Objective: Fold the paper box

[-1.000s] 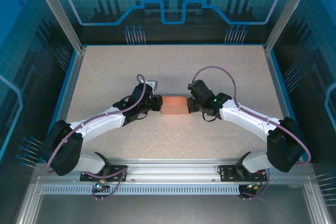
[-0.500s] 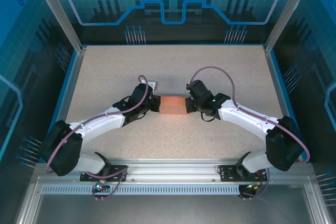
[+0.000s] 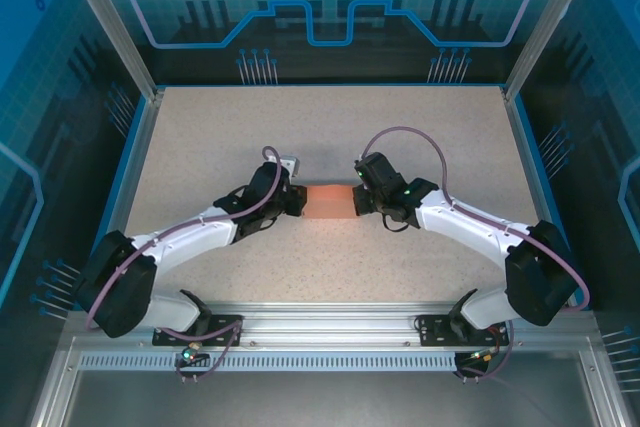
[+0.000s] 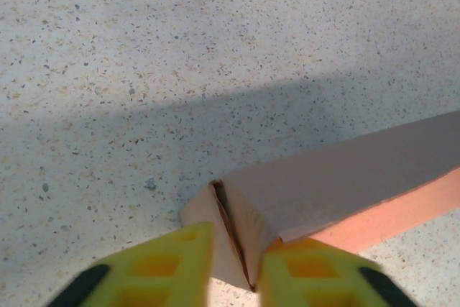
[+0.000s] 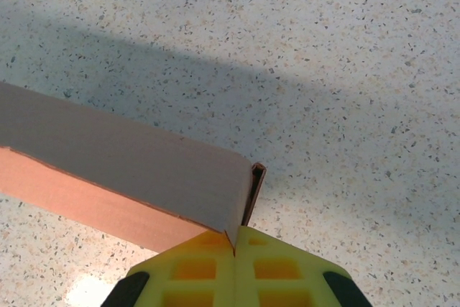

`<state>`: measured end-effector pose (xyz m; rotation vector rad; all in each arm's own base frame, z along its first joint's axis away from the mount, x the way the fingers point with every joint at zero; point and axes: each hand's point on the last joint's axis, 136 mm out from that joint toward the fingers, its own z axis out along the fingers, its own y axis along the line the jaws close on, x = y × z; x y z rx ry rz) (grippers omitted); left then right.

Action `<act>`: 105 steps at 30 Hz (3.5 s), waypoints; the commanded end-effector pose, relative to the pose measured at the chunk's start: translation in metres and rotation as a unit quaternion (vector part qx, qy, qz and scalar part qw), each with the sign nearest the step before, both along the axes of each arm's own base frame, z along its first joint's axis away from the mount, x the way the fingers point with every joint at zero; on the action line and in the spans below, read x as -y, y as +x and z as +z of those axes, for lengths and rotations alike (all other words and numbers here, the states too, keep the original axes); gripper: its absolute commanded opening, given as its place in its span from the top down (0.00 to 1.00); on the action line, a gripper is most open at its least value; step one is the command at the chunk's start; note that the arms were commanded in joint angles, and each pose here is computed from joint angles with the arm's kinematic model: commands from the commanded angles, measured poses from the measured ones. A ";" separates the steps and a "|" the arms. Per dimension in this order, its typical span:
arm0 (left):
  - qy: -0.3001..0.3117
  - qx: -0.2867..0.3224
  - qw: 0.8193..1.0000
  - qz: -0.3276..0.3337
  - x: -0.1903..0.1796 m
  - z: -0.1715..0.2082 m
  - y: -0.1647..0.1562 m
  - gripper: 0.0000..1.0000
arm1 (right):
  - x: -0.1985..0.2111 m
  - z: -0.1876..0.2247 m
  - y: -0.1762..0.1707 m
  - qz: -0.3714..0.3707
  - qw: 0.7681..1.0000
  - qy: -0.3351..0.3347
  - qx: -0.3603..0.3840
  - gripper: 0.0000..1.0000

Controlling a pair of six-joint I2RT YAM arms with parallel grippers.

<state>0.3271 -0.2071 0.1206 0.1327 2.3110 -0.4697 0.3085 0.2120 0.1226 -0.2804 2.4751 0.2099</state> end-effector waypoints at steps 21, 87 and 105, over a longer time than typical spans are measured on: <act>-0.097 -0.016 0.995 -0.017 0.009 0.031 0.012 0.41 | 0.006 -0.011 -0.012 0.009 0.999 -0.029 -0.012 0.99; -0.086 -0.062 0.994 0.010 -0.006 -0.034 -0.022 0.48 | 0.019 -0.047 -0.001 0.058 0.975 0.152 -0.153 0.55; -0.105 -0.016 0.994 -0.005 0.001 0.003 -0.011 0.33 | 0.017 -0.045 -0.001 0.058 0.975 0.161 -0.144 0.59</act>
